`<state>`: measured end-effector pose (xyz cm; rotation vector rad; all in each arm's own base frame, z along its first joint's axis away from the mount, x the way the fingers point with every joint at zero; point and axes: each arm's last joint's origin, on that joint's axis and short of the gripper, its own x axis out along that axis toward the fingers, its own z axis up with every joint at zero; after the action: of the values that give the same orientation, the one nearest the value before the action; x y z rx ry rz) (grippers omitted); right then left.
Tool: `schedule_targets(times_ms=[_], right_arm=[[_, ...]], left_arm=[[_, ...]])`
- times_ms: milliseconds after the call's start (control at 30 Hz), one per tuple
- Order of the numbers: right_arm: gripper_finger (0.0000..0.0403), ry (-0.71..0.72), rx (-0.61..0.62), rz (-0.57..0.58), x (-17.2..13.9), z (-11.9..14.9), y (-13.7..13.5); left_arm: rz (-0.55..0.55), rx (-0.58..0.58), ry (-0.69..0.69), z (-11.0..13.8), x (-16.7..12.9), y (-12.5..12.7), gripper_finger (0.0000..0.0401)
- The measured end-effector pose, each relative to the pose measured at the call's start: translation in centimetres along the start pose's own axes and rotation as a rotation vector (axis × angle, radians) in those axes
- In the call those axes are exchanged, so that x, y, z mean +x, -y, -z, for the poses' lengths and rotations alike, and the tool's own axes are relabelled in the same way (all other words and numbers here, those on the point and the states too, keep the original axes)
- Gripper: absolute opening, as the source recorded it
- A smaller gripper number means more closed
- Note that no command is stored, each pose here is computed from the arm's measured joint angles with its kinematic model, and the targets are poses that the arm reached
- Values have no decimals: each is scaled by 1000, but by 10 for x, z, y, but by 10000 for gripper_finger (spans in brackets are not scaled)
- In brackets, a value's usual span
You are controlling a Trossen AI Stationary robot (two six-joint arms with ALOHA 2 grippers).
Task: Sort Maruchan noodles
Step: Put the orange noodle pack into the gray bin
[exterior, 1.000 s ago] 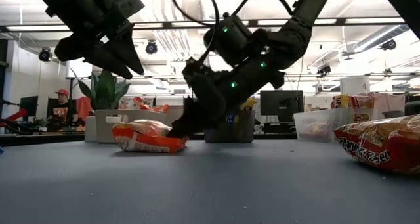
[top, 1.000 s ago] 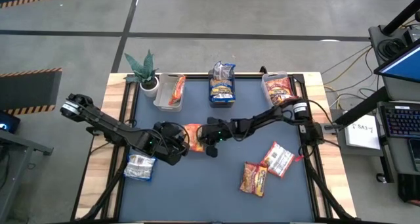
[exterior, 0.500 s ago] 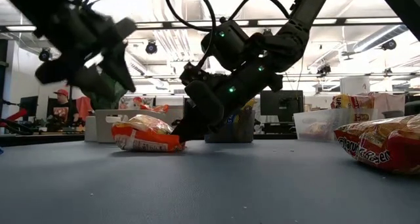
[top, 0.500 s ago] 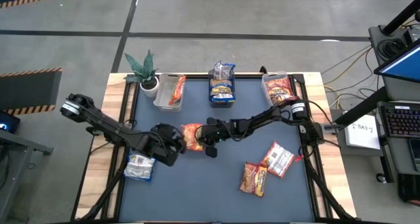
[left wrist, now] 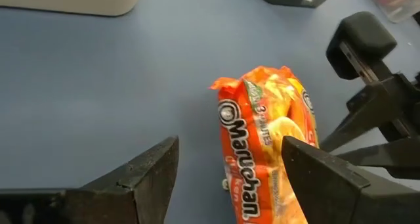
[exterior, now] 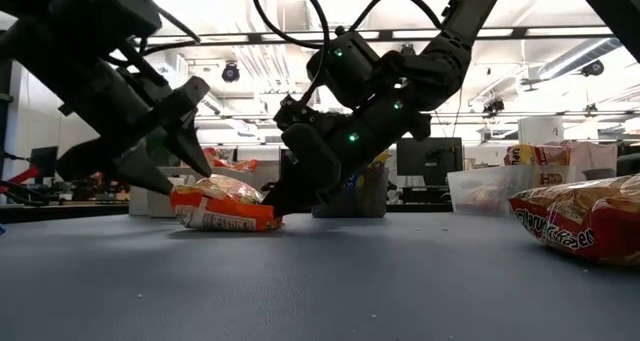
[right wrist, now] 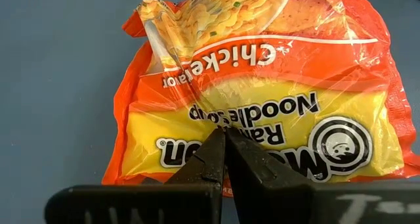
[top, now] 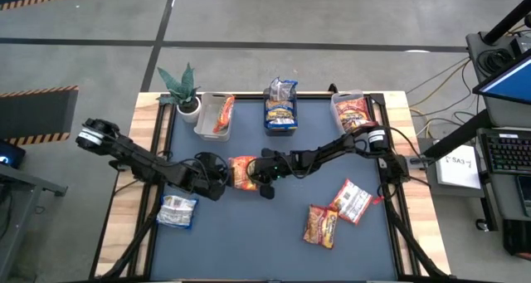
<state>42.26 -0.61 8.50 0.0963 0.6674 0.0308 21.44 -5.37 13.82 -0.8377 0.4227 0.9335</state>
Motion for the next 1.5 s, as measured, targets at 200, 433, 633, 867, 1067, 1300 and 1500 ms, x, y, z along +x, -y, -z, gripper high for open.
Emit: schedule_targets(times_ms=[200, 433, 633, 867, 1067, 1300, 1500], right_arm=[[9, 4, 1, 0, 0, 0, 0], [9, 8, 0, -1, 0, 0, 0], [9, 9, 1, -1, 0, 0, 0], [9, 9, 0, -3, 0, 0, 0], [9, 9, 0, -3, 0, 0, 0], [9, 8, 0, -3, 0, 0, 0], [10, 10, 2, -4, -1, -1, 0]], left_arm=[[14, -13, -6, 1, 2, -3, 257], [164, -23, 22, 4, 9, -8, 257], [212, -25, 40, 5, 13, -12, 257], [202, -7, 31, 10, 19, -14, 257], [201, 1, 32, 20, 30, -8, 257], [210, 79, 45, 28, 40, 9, 234], [214, 75, 44, 28, 41, 13, 195]])
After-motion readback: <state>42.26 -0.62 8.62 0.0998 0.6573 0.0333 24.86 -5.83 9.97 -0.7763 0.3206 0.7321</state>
